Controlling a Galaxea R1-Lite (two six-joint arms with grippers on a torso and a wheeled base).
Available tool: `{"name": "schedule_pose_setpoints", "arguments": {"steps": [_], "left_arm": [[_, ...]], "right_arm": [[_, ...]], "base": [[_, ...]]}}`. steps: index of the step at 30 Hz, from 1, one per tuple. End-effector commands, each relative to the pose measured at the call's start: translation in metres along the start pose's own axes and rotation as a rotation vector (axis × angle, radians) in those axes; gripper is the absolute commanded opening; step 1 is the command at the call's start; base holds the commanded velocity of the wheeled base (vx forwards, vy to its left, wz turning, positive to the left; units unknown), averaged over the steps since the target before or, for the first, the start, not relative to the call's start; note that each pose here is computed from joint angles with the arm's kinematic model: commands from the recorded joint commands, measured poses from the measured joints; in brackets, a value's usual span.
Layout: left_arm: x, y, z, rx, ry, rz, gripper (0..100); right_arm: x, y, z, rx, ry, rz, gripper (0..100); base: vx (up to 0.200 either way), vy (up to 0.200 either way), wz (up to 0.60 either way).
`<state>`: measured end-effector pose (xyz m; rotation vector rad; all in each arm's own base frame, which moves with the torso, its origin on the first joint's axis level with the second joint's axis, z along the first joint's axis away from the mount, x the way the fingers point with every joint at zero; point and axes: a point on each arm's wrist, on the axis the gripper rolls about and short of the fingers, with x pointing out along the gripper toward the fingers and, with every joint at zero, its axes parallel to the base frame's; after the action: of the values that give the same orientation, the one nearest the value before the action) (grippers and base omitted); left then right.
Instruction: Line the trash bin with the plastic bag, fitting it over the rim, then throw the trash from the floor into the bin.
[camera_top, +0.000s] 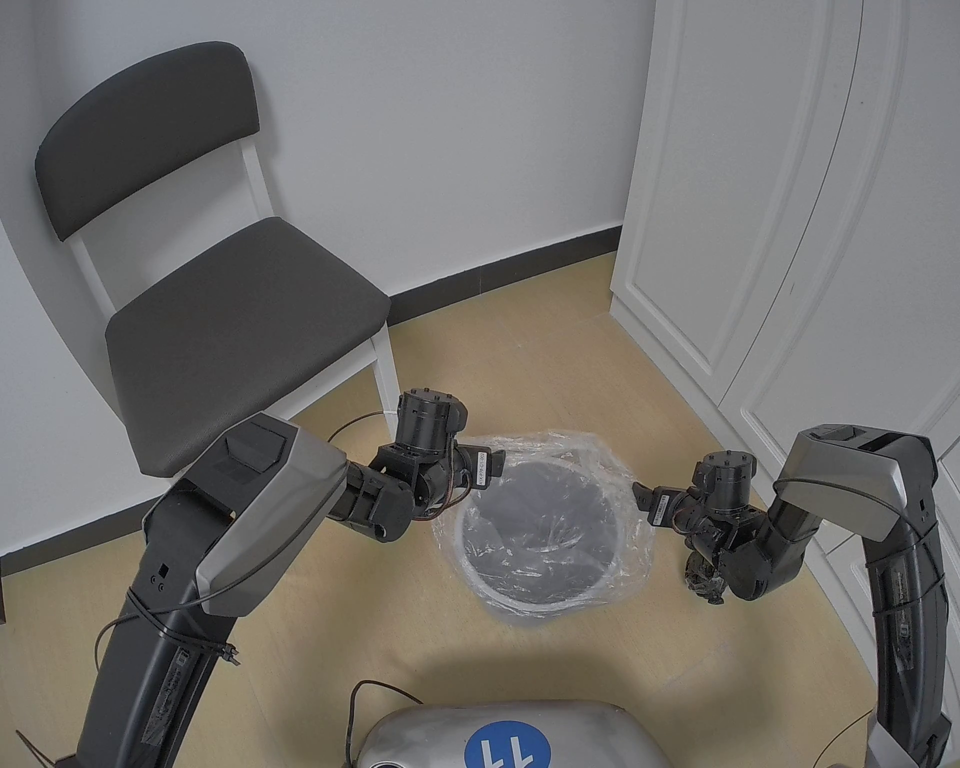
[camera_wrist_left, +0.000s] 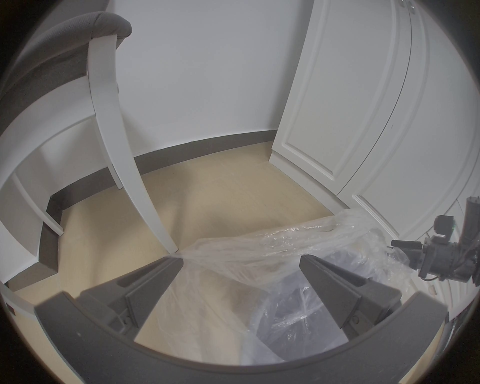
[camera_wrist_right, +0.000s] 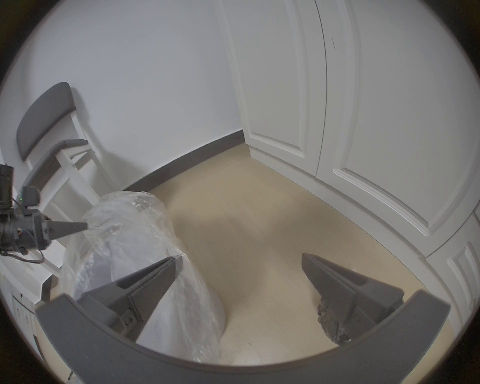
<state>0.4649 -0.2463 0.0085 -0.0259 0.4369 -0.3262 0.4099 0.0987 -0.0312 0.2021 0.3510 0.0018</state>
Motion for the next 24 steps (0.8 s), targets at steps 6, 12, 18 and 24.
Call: {"name": "schedule_pose_setpoints", "arguments": {"steps": [6, 12, 18, 24], "left_arm": [[0.019, -0.001, -0.007, -0.004, -0.027, -0.005, 100], [0.036, -0.002, -0.017, -0.003, -0.010, -0.001, 100], [0.039, 0.007, -0.023, -0.004, 0.017, 0.015, 100], [0.041, 0.017, -0.024, -0.012, 0.018, 0.029, 100]], "right_arm": [[0.027, -0.011, -0.012, 0.004, 0.035, -0.033, 100], [0.040, -0.008, -0.012, 0.006, 0.030, -0.022, 100], [0.047, -0.005, -0.010, 0.023, 0.092, -0.042, 100], [0.049, -0.005, -0.009, 0.028, 0.099, -0.044, 100]], "base": [[0.000, 0.000, 0.00], [0.000, 0.000, 0.00], [0.000, 0.000, 0.00], [0.000, 0.000, 0.00]]}}
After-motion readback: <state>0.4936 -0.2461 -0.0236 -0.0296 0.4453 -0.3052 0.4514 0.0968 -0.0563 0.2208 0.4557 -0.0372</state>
